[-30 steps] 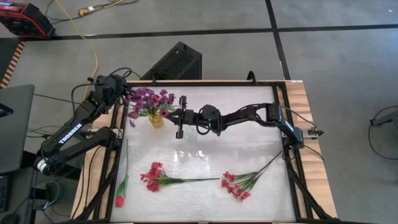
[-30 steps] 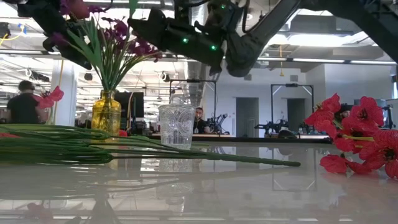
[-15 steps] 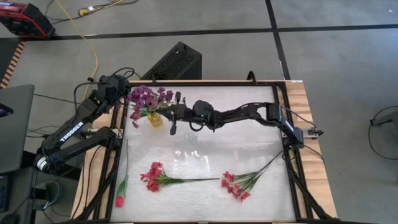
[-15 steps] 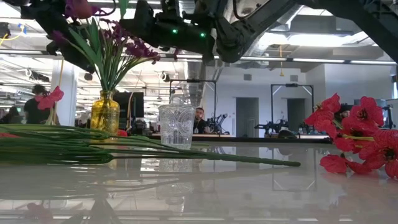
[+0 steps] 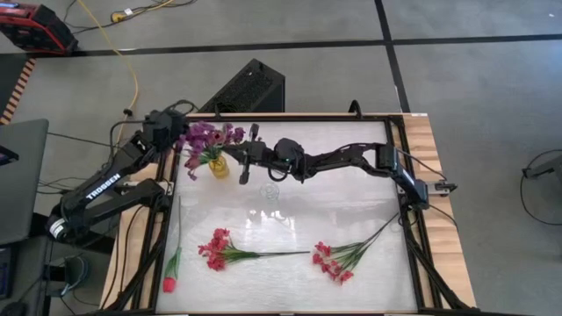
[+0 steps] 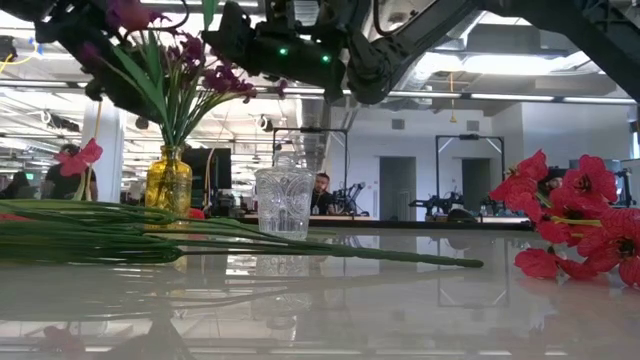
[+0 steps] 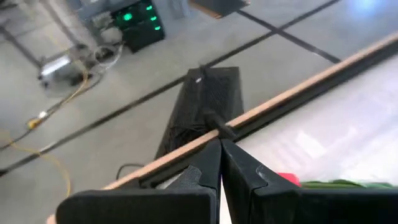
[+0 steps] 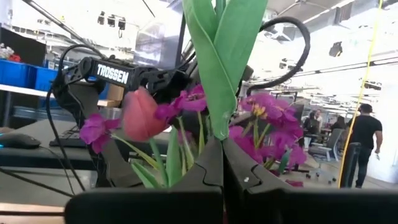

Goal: Sort flowers into vase by color
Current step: Put the red flower into the yellow vase

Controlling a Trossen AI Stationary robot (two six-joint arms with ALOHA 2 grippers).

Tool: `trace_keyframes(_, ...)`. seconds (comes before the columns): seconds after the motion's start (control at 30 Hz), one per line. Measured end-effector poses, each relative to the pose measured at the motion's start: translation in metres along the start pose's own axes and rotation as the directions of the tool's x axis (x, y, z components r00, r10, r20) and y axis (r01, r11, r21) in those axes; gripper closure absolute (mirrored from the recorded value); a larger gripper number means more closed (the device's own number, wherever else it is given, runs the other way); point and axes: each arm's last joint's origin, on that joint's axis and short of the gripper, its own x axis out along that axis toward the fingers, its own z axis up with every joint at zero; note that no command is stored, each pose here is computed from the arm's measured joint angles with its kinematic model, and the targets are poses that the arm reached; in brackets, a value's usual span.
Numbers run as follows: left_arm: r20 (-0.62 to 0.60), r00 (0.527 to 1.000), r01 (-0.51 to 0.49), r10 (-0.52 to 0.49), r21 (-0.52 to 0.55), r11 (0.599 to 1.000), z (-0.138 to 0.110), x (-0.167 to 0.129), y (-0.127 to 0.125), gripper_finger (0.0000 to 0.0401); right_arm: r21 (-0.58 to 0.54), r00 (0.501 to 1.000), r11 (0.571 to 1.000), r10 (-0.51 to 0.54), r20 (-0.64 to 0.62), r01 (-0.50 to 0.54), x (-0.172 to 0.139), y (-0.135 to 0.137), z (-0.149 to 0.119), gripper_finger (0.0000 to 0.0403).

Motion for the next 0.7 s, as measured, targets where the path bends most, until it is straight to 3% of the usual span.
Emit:
trace_keyframes(0.13,-0.016,0.999,0.032,-0.033,-0.028,0.999,-0.002,0.006,-0.005,0.0401,0.02,1.0,1.0,-0.007,-0.003,0.007,0.0,-0.004,-0.001,0.0386)
trace_keyframes(0.27,-0.008,0.987,0.16,-0.16,-0.029,0.987,-0.019,0.024,-0.018,0.0401,0.026,1.0,0.999,-0.017,-0.006,0.017,0.0,-0.01,-0.002,0.0386)
trace_keyframes(0.7,-0.083,0.98,0.177,-0.183,-0.074,0.981,-0.049,0.052,-0.031,0.0401,0.035,0.999,0.999,0.025,-0.038,-0.024,0.0,-0.008,-0.007,0.0386)
